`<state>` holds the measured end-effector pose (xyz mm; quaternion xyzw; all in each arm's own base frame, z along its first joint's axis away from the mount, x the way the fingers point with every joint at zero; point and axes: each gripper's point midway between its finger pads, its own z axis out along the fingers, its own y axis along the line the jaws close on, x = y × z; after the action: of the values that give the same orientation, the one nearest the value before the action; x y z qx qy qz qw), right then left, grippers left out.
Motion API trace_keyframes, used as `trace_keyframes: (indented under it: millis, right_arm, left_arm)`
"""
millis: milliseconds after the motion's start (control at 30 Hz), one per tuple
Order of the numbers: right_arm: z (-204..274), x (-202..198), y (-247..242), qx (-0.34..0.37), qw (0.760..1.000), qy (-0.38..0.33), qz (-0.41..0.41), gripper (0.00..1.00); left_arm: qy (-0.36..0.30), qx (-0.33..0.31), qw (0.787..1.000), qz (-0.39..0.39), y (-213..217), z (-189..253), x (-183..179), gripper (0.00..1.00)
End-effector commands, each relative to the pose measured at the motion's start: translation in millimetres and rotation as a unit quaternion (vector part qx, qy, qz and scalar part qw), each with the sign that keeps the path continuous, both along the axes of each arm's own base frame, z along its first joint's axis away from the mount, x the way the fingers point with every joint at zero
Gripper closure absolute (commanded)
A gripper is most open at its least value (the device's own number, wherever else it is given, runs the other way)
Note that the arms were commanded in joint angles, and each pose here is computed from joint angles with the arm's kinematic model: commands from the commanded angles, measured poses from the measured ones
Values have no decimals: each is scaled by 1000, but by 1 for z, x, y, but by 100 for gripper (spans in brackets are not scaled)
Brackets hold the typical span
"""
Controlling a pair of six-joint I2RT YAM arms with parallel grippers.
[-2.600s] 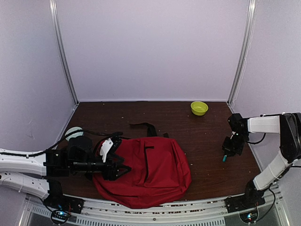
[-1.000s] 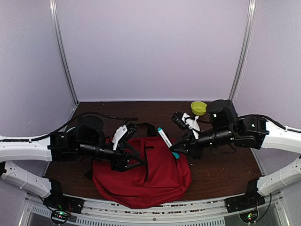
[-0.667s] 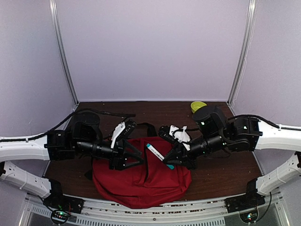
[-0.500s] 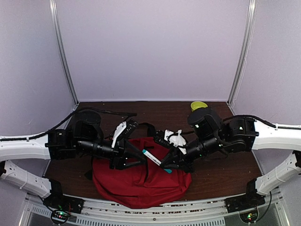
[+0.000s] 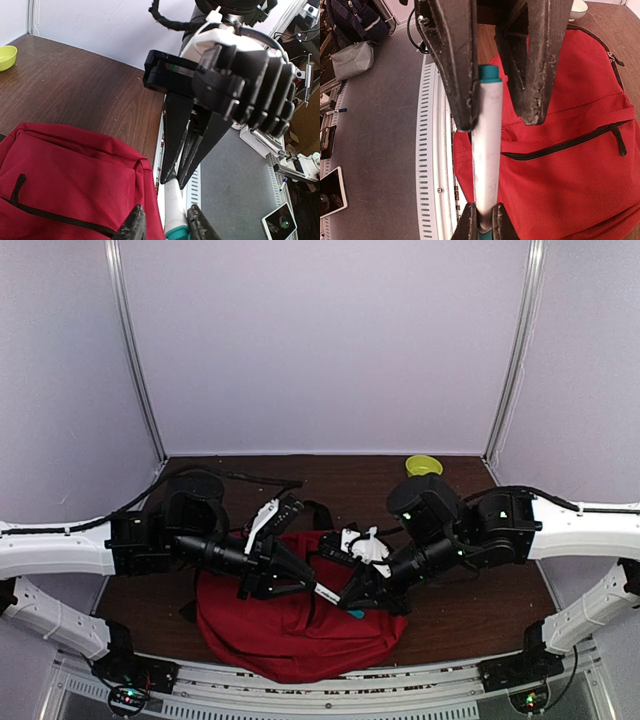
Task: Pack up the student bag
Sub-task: Pass from the right arm to the left
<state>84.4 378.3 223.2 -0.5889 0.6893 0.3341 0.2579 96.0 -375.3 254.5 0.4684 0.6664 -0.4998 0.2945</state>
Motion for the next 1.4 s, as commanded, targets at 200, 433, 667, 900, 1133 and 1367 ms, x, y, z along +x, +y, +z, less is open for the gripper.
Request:
trace_keyframes:
  millis: [200, 433, 667, 900, 1133, 1367]
  right_arm:
    - [10, -2, 4, 12, 1000, -6, 7, 100]
    - [12, -2, 4, 13, 1000, -10, 3, 100]
    - [16, 7, 4, 11, 1000, -20, -21, 99]
    - [24, 27, -2, -6, 996, -37, -76, 53]
    - [42, 44, -13, 27, 990, -65, -119, 13]
    - [37, 67, -23, 12, 980, -88, -176, 0]
  left_arm:
    - [-22, -32, 999, -13, -6, 22, 0, 77]
    - [-21, -34, 999, -20, -6, 21, -2, 95]
    - [-22, -31, 999, -18, -7, 18, 0, 100]
    - [-31, -29, 999, -1, -5, 19, 4, 100]
    - [-41, -18, 998, 33, 4, 15, 13, 100]
    - [-65, 25, 988, 136, 29, 1, 41, 100]
